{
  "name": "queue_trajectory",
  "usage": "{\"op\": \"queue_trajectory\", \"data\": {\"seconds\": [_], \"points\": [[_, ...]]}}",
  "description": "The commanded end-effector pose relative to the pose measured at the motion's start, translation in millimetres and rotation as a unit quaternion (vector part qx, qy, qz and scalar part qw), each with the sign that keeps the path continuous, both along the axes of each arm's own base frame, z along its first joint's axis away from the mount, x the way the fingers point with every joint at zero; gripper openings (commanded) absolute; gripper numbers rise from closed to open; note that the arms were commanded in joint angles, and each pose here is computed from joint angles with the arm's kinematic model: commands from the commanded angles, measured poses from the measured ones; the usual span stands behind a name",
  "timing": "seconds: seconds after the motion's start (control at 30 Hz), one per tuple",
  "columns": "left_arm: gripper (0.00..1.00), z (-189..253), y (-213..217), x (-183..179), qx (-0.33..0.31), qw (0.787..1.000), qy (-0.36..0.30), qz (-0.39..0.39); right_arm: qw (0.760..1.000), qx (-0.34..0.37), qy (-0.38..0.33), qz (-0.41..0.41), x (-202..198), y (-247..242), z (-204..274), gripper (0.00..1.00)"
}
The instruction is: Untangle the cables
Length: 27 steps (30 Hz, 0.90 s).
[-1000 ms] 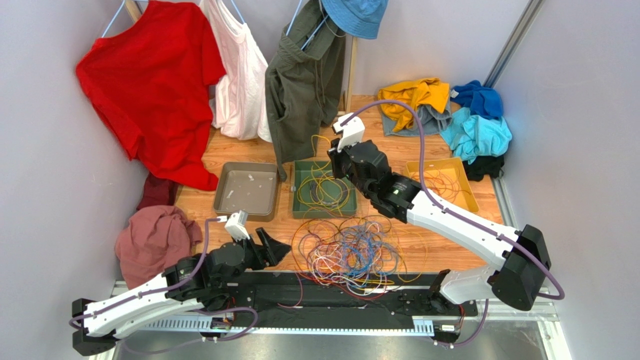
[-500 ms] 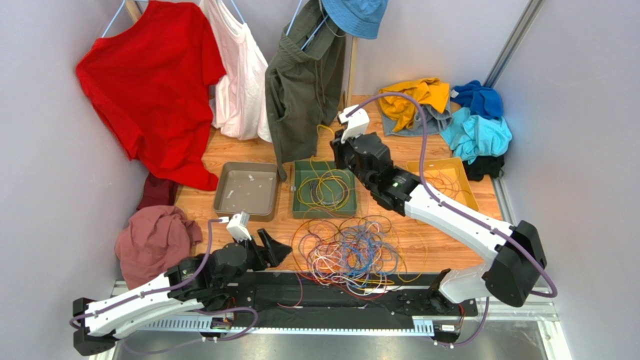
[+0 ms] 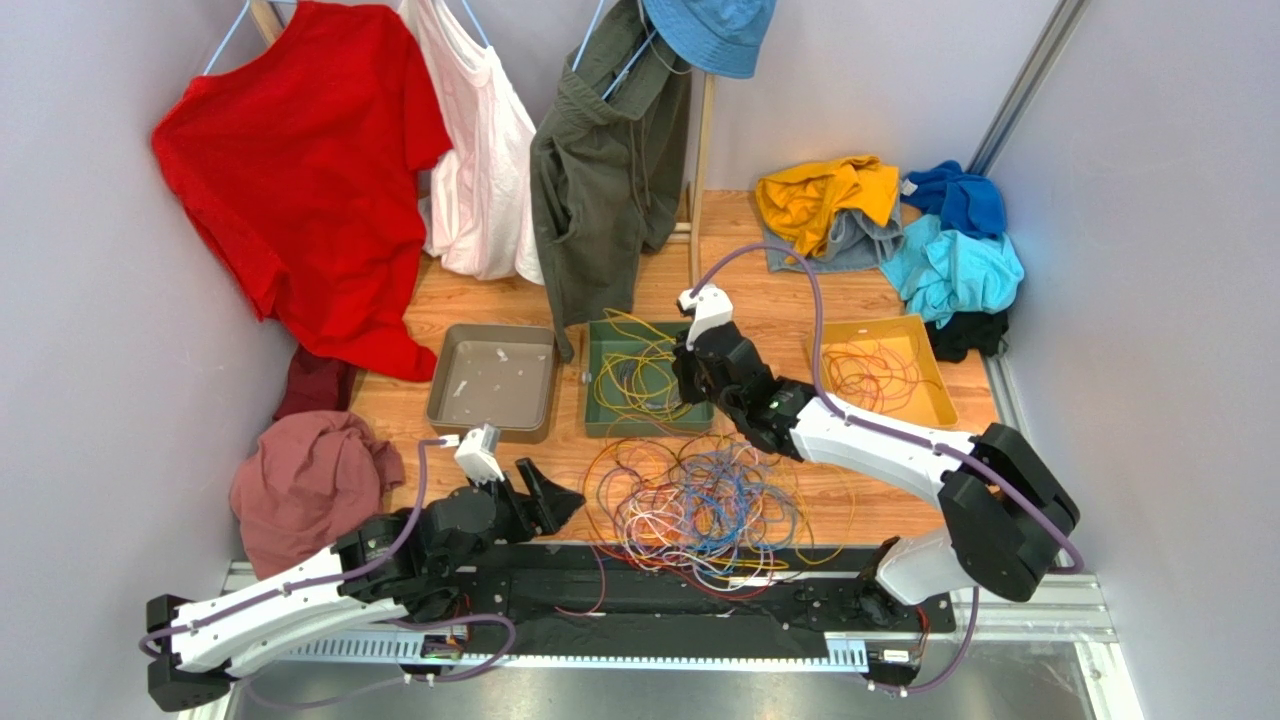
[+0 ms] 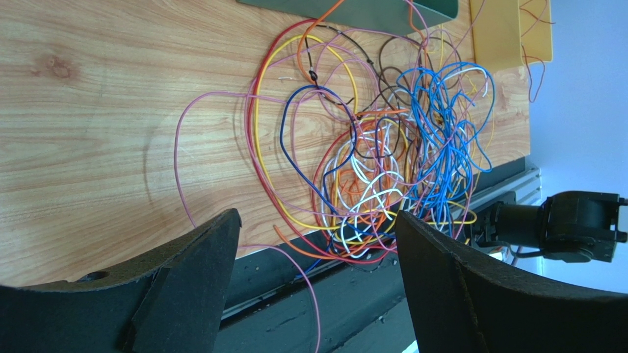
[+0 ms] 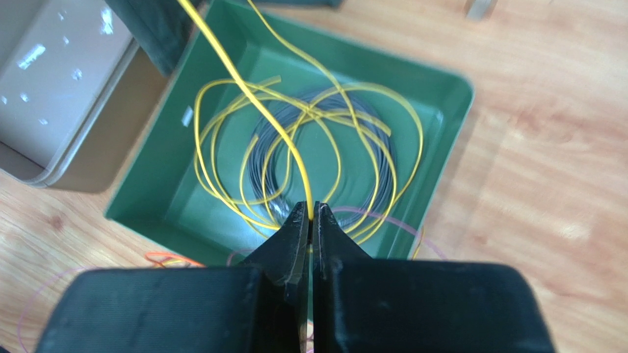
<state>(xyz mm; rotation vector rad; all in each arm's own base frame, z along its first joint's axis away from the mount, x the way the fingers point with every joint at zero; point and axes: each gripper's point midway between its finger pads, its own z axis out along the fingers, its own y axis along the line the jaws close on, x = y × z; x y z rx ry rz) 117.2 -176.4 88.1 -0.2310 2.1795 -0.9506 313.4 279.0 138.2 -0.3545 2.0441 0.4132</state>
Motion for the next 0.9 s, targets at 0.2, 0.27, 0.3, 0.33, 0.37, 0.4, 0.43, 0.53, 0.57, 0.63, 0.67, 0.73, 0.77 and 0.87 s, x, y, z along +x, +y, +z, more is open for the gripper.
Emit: {"op": "queue_trajectory", "data": {"seconds": [0.2, 0.27, 0.3, 0.33, 0.37, 0.4, 0.43, 0.53, 0.57, 0.63, 0.67, 0.73, 0.77, 0.87], "points": [[0.86, 1.5, -6.2, -1.1, -0.012, 1.0, 0.003, -0.006, 0.999, 0.019, 0.031, -0.02, -14.6, -6.7, -33.1, 0.0], [0.86, 0.1, -5.9, -1.5, -0.009, 1.0, 0.004, -0.007, 0.999, 0.02, 0.024, -0.024, -13.8, -9.8, -29.4, 0.0], [0.86, 0.8, -6.2, -1.8, -0.011, 1.0, 0.004, -0.007, 0.999, 0.017, 0.017, -0.027, -11.1, -10.9, -24.5, 0.0], [0.86, 0.5, -6.0, -1.8, -0.01, 1.0, 0.005, -0.007, 0.999, 0.01, 0.017, -0.029, -10.6, -12.7, -24.4, 0.0], [0.86, 0.5, -5.8, -1.6, -0.01, 1.0, 0.004, -0.006, 0.999, 0.007, 0.013, -0.032, -8.3, -13.2, -21.4, 0.0], [0.86, 0.8, -6.0, -1.8, -0.011, 1.0, 0.004, -0.007, 0.999, 0.002, 0.002, -0.035, -2.1, -11.9, -12.6, 0.0], [0.86, -0.2, -5.7, -1.6, -0.009, 1.0, 0.005, -0.006, 0.999, -0.005, -0.001, -0.036, 0.8, -11.2, -9.8, 0.0], [0.86, -1.2, -5.4, -1.4, -0.007, 1.0, 0.005, -0.006, 0.999, -0.032, -0.016, -0.039, 21.1, -3.2, 4.2, 0.0], [0.86, -0.5, -5.5, -1.8, -0.008, 1.0, 0.005, -0.006, 0.997, -0.057, 0.0, -0.042, 26.2, -4.6, -10.8, 0.0], [0.86, 1.6, -5.3, -1.2, -0.009, 1.0, 0.003, -0.005, 0.996, -0.074, -0.001, -0.047, 39.8, -0.3, -6.0, 0.0], [0.86, 0.7, -4.6, -1.8, -0.007, 1.0, 0.005, -0.006, 0.995, -0.086, 0.005, -0.046, 43.6, 1.9, -14.4, 0.0], [0.86, 1.8, -3.9, -1.8, -0.006, 1.0, 0.004, -0.005, 0.994, -0.096, 0.01, -0.051, 48.8, 0.6, -18.4, 0.0], [0.86, 0.2, -2.4, -2.1, -0.003, 1.0, 0.006, -0.004, 0.994, -0.097, 0.013, -0.052, 49.7, 1.7, -21.5, 0.0], [0.86, -1.0, -1.1, -3.0, -0.002, 1.0, 0.007, -0.005, 0.995, -0.082, 0.03, -0.048, 38.0, -1.0, -34.3, 0.0]]}}
